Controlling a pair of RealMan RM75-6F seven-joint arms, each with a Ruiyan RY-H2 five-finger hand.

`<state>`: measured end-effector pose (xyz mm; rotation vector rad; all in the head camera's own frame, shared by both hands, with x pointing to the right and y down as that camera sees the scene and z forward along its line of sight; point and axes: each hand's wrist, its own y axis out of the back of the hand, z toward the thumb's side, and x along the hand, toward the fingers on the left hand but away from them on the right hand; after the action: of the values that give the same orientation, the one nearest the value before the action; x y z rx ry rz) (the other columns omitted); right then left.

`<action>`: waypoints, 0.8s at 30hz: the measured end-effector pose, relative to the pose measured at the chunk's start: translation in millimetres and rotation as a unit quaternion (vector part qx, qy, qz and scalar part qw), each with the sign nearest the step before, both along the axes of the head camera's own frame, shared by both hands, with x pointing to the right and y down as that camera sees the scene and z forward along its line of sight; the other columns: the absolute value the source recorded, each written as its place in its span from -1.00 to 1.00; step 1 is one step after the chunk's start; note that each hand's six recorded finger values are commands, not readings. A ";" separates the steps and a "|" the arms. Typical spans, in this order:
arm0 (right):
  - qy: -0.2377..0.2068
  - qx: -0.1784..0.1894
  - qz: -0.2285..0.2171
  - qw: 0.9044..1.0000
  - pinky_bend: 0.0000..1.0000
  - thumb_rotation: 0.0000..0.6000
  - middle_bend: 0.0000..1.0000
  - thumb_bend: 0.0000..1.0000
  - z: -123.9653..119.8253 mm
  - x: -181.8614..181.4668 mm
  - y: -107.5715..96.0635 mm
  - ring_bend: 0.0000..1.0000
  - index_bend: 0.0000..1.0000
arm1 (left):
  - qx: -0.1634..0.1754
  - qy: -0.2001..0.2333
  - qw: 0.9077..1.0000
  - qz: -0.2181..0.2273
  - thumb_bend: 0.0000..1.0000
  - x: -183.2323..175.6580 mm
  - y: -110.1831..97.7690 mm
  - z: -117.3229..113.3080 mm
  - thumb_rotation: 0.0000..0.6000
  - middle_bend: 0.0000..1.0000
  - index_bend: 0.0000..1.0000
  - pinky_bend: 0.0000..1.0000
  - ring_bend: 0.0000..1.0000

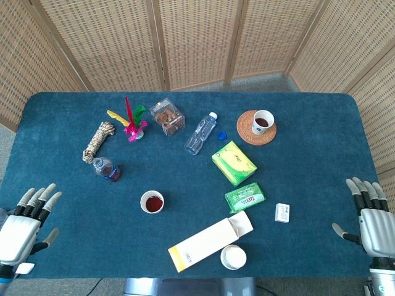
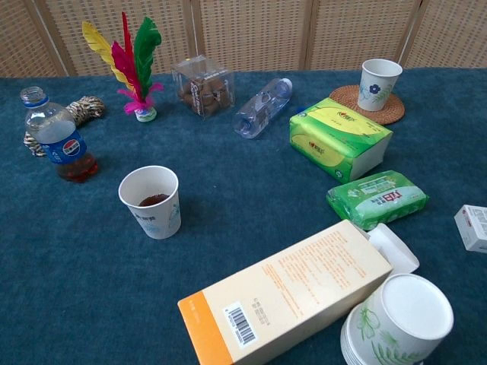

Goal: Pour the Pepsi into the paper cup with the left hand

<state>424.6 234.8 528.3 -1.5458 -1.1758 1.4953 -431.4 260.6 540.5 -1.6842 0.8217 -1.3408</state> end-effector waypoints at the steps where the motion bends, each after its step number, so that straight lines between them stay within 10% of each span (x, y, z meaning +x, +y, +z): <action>1: 0.000 0.000 0.000 1.000 -1.00 1.00 -1.00 -0.82 0.1 -0.1 0.0 -1.00 -1.00 | 0.000 0.000 1.000 0.000 -0.23 -0.1 0.0 0.0 1.00 -1.00 -1.00 -1.00 -1.00; 24: 0.001 -0.001 0.003 1.000 -1.00 1.00 -1.00 -0.83 1.2 0.2 -1.4 -1.00 -1.00 | -0.008 0.012 1.000 -0.004 -0.23 -1.8 -3.6 3.5 1.00 -1.00 -1.00 -1.00 -1.00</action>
<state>424.7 233.4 529.5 -1.5434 -1.1785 1.5021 -433.3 257.0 544.0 -1.7149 0.8349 -1.3390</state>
